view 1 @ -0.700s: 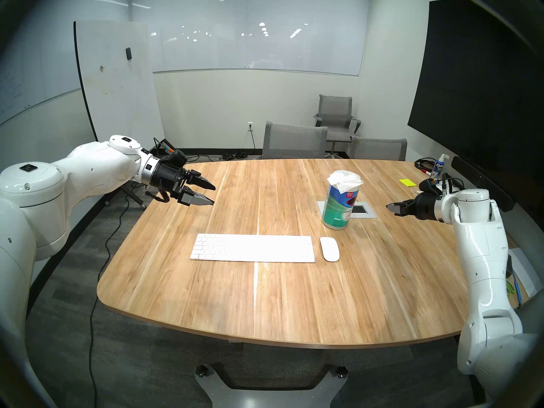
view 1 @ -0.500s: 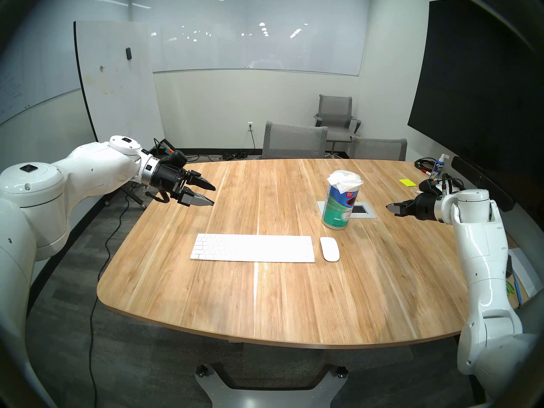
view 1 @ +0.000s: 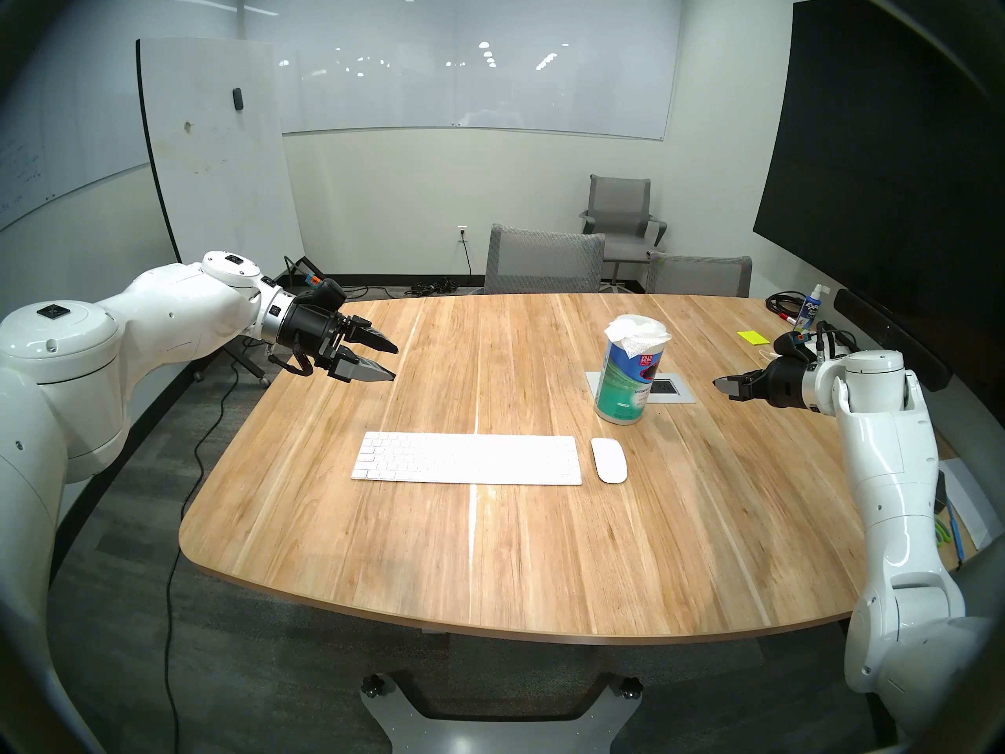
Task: Wipe the keyboards and mice with a disinfecting wipe, then set the wipe down
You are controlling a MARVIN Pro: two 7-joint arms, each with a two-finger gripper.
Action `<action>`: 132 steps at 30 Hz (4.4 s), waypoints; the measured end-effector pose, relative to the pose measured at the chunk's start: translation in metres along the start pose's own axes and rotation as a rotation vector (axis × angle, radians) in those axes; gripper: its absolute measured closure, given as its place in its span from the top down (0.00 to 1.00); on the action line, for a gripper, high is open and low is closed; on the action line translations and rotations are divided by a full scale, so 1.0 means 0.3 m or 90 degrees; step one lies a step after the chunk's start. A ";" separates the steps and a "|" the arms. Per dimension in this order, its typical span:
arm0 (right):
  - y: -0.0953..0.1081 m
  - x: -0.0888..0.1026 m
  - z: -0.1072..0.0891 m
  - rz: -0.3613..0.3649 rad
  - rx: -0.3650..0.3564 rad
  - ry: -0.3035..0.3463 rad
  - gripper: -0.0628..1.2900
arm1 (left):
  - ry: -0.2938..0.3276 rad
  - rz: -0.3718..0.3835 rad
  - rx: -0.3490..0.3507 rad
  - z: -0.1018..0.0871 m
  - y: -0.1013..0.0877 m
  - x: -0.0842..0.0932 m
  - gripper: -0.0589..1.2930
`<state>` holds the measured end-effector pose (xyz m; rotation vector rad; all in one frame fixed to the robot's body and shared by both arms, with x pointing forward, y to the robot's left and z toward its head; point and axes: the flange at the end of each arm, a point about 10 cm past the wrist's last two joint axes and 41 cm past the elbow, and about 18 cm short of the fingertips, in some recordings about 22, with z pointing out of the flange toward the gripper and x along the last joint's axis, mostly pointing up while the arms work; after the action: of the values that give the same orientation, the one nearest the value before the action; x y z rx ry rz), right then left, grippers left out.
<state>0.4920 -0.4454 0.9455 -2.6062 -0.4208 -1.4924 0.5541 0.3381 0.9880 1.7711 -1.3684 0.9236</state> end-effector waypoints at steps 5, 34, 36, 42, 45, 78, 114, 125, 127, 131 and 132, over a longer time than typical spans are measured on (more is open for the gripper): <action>0.000 -0.001 0.000 0.000 0.000 0.000 0.95 | 0.000 0.000 0.000 0.000 0.000 0.000 0.98; -0.022 -0.005 0.015 0.012 0.035 -0.023 0.95 | -0.001 0.000 0.000 0.001 0.000 -0.001 0.98; -0.023 -0.002 0.014 0.017 0.040 -0.026 0.95 | -0.001 0.000 0.000 0.001 0.000 -0.001 0.98; -0.023 0.015 0.007 0.046 0.059 -0.035 0.95 | -0.001 0.000 0.000 0.001 0.000 -0.001 0.98; -0.021 0.027 0.004 0.064 0.069 -0.041 0.95 | -0.001 0.000 0.000 0.001 0.000 -0.001 0.98; -0.114 0.305 0.058 0.119 0.081 -0.012 0.95 | -0.001 0.000 0.000 0.001 0.000 -0.002 0.98; -0.212 0.478 0.120 0.091 0.064 0.013 0.95 | -0.001 0.000 -0.001 0.002 0.000 -0.002 0.98; -0.209 0.466 0.182 0.113 0.034 -0.013 0.95 | -0.001 0.000 -0.001 0.002 0.000 -0.002 0.98; -0.208 0.466 0.188 0.116 0.031 -0.015 0.95 | -0.001 0.000 -0.001 0.002 0.000 -0.002 0.98; -0.206 0.470 0.193 0.119 0.026 -0.017 0.95 | -0.001 0.000 -0.001 0.002 0.000 -0.002 0.98; -0.205 0.472 0.193 0.119 0.024 -0.017 0.95 | -0.001 0.000 -0.001 0.002 0.000 -0.002 0.98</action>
<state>0.5898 -0.3472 1.0348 -2.5576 -0.1986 -1.3777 0.5540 0.3380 0.9872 1.7715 -1.3691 0.9217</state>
